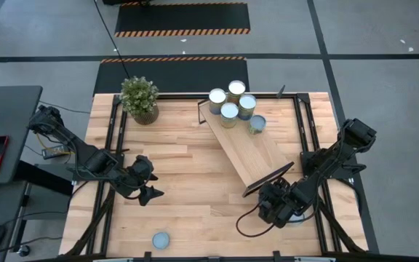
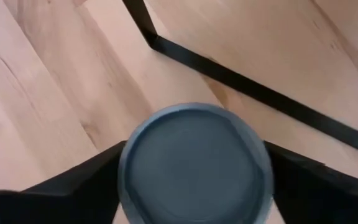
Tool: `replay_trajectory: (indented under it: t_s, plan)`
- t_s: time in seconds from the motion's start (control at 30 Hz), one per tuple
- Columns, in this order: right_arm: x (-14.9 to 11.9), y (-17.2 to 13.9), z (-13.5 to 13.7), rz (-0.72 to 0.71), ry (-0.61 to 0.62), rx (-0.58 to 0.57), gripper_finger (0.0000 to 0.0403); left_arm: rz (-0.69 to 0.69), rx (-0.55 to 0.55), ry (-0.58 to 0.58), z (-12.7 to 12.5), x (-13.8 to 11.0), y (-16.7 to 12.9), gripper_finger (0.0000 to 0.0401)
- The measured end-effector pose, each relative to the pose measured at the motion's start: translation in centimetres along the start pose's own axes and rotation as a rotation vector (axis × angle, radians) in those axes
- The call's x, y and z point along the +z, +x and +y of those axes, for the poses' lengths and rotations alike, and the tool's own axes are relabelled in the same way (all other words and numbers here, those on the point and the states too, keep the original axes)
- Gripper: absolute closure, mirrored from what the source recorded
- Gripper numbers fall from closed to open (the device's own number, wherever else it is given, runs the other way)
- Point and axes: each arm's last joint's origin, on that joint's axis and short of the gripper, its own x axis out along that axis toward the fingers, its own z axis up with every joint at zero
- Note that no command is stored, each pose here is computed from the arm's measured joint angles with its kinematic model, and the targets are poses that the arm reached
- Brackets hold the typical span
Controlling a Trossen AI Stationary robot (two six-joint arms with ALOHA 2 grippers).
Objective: Pick and place cans onto a shelf
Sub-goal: Put the canned diced tomatoes on the shelf
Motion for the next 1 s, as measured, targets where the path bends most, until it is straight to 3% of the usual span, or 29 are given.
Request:
replay_trajectory:
  t_s: [0.17, 0.3, 0.43, 0.6, 0.83, 1.0]
  plan:
    - [-0.1, 0.2, -0.2, 0.002, -0.011, -0.006, 0.0112, 0.0, 0.0, 0.002, 0.0, 0.0, 0.0, 0.0026]
    - [0.0, -0.1, 0.2, 0.054, 0.003, 0.015, 0.0114, 0.0, 0.0, 0.002, 0.0, 0.0, 0.0, 0.0026]
    - [0.0, -1.5, 1.9, 0.173, -0.018, 0.118, 0.0114, 0.001, 0.0, 0.007, 0.0, 0.0, 0.0, 0.0026]
    - [1.1, -4.1, 4.9, 0.131, -0.072, 0.289, 0.0105, 0.001, 0.0, 0.014, 0.0, 0.0, 0.0, 0.0026]
    - [7.6, -9.2, 8.5, -0.074, -0.169, 0.482, 0.0109, 0.0, 0.0, 0.036, 0.0, 0.0, 0.0, 0.0026]
    - [14.6, -11.6, 7.2, -0.207, -0.209, 0.391, 0.0109, 0.0, 0.0, 0.03, 0.0, 0.0, 0.0, 0.0026]
